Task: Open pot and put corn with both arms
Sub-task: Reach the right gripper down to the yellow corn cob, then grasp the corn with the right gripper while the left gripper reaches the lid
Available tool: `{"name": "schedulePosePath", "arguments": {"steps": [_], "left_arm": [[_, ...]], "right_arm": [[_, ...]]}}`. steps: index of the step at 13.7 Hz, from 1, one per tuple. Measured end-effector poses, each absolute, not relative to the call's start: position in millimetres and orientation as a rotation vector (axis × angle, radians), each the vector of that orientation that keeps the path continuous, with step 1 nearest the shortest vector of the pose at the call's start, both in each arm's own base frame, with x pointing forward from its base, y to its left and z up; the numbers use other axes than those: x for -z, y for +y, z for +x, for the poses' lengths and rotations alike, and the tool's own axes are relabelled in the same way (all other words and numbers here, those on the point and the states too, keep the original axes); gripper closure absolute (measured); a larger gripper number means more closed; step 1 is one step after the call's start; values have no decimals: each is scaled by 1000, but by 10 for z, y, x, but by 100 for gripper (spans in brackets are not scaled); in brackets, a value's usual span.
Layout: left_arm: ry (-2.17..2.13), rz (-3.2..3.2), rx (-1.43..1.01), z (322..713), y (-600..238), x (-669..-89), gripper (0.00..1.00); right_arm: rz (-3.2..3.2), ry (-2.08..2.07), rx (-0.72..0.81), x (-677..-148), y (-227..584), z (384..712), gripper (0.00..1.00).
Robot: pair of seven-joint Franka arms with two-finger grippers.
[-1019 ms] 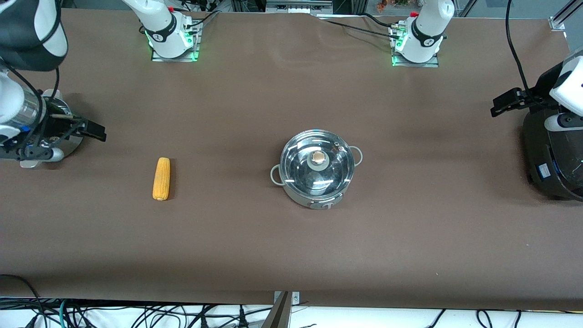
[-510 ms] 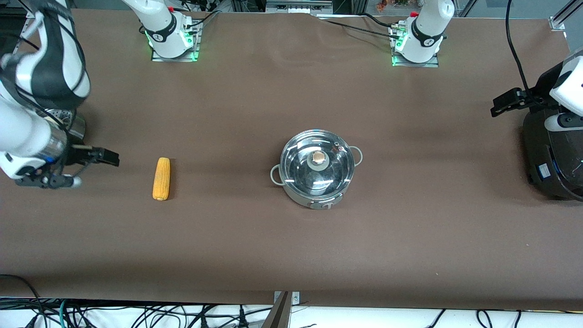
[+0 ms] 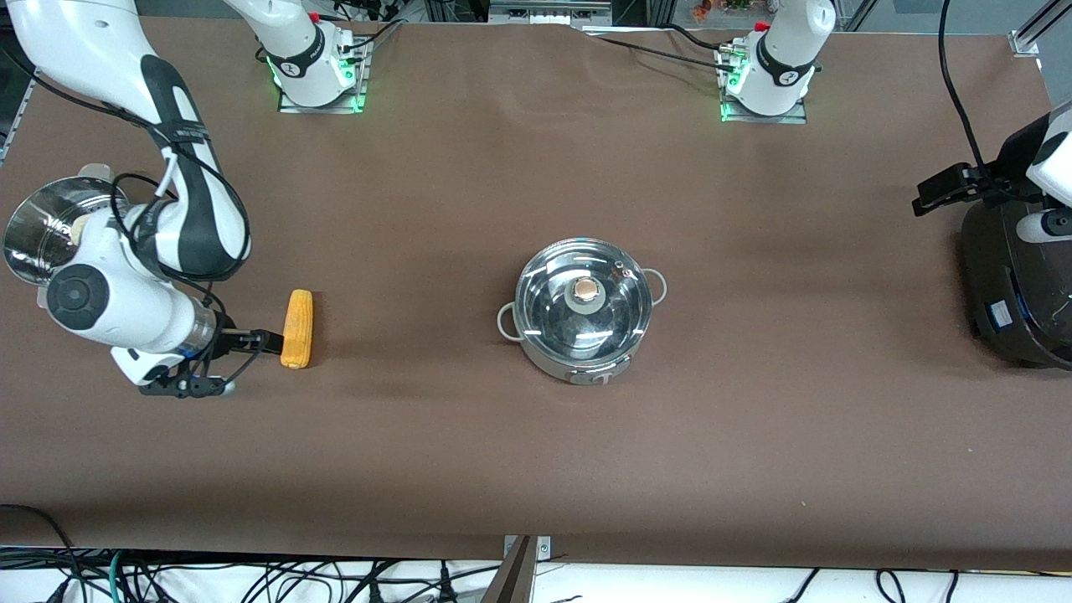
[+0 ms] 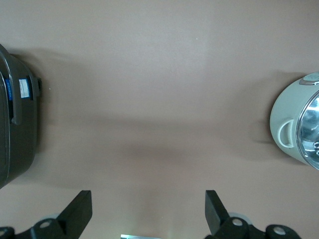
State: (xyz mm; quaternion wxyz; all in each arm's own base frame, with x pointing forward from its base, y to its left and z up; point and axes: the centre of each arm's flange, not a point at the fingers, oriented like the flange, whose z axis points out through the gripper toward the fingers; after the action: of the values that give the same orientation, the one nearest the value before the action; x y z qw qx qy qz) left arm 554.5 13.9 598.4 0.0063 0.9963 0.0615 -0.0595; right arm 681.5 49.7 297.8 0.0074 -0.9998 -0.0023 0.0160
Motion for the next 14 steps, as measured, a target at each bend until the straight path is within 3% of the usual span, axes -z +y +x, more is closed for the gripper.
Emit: {"name": "schedulePosePath", "arguments": {"steps": [7, 14], "left_arm": [[137, 3120, 211, 5589, -40, -5895, 0], [21, 3147, 215, 5578, -414, -5878, 0]], "right_arm": [[-3125, -7, -21, -2367, 492, 6533, 0], [-3124, -7, 8, -2084, 483, 6340, 0]]}}
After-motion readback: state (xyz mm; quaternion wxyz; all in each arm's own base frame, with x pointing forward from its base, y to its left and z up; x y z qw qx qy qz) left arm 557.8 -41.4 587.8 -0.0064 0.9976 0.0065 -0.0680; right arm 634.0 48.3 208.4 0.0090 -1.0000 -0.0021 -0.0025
